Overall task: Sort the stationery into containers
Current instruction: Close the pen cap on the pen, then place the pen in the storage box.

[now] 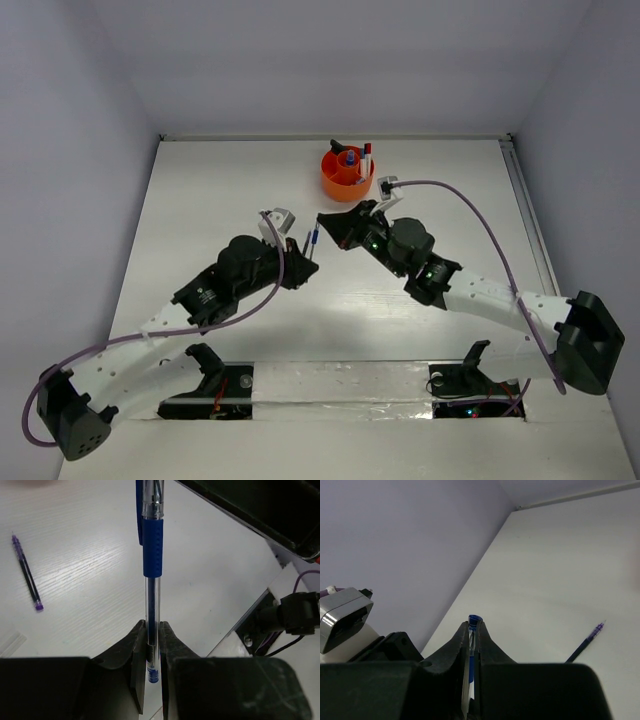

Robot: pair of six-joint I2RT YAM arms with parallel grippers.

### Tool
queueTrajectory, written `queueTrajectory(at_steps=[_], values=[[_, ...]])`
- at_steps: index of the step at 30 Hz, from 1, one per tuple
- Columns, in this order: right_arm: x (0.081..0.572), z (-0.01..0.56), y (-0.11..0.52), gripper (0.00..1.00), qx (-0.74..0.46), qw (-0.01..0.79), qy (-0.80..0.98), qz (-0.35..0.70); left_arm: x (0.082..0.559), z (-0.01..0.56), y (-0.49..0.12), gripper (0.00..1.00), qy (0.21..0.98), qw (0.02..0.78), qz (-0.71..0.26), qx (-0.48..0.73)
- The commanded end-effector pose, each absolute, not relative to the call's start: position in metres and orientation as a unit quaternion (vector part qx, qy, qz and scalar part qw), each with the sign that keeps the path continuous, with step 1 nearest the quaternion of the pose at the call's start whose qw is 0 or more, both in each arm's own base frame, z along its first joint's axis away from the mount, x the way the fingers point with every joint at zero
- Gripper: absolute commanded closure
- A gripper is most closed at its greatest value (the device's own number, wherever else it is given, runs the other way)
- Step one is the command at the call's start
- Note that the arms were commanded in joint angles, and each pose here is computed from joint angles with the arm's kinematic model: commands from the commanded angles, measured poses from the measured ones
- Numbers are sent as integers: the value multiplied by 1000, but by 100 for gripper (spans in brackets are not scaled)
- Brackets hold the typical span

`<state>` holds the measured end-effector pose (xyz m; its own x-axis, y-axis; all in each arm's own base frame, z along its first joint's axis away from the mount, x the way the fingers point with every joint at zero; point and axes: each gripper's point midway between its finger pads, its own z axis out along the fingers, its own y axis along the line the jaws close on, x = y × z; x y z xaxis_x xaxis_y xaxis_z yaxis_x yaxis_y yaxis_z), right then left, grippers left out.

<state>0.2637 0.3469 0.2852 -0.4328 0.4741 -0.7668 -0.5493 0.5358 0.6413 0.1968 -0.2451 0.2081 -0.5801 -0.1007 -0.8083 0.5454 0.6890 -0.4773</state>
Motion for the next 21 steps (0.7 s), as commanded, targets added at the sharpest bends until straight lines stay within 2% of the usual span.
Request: queueTrajectory(at_steps=[1,3,4,6,7,10,16,19,21], values=[[235,241,355,100,-100,459,762,446,225,306,-246,99,688,567,-449,68],[250,258,353,100,-84,471,751,455,221,284,-245,91,701,551,-448,68],[256,264,350,100,-77,477,746,458,219,281,-244,75,702,548,-449,66],[276,275,345,100,-54,493,739,457,213,267,-244,58,707,537,-454,69],[283,279,343,100,-47,497,736,457,211,266,-243,45,705,537,-457,71],[313,295,332,100,-16,522,724,450,207,255,-239,29,712,533,-452,75],[380,334,312,100,12,576,695,429,196,258,-232,6,699,543,-458,85],[414,332,309,100,1,615,696,371,195,257,-223,5,694,554,-454,69],[437,353,308,100,-12,657,679,327,196,250,-219,4,691,559,-455,57]])
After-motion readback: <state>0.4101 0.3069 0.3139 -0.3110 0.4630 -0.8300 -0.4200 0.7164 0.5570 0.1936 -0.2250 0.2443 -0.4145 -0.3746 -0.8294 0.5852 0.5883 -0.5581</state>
